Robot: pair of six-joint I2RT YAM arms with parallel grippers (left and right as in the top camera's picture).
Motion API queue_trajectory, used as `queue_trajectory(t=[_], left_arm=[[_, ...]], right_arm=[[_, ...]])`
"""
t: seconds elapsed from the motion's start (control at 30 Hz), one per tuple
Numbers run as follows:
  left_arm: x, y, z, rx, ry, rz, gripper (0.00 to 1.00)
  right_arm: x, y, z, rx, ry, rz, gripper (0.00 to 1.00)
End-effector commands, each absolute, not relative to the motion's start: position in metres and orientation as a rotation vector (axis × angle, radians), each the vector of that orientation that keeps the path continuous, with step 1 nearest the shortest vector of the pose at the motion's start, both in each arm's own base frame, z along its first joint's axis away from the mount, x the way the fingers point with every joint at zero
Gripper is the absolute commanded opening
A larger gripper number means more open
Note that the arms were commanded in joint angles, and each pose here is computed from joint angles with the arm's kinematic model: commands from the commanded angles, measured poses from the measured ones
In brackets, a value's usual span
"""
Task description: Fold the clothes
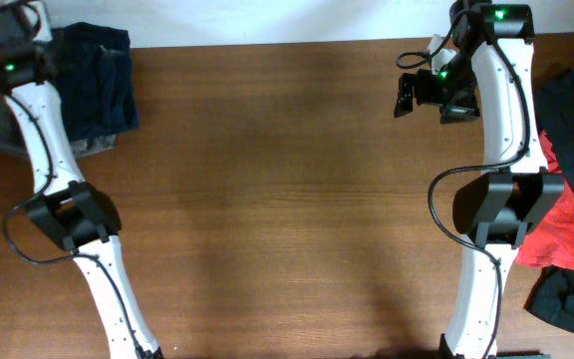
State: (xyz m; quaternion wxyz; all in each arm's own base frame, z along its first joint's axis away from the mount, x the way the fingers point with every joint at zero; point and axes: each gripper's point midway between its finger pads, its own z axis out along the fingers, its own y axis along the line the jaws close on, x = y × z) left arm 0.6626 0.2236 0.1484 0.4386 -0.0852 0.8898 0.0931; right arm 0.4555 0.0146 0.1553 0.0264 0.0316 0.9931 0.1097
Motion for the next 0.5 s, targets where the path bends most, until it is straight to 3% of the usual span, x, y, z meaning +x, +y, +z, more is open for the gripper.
queue_trajectory(t=[0.0,0.33,0.47], left_arm=[[0.669,0.196,0.143,-0.174,2.230,0.170,0.01],[0.677,0.196,0.054,-0.179,2.301,0.153,0.03],[0.674,0.195,0.050,-0.180,2.317,0.150,0.05]], right_arm=[[0.456,0.014,0.164,0.084,3.050,0.313,0.99],[0.456,0.015,0.164,0.083,3.050,0.313,0.99],[0.456,0.015,0.164,0.083,3.049,0.320,0.99]])
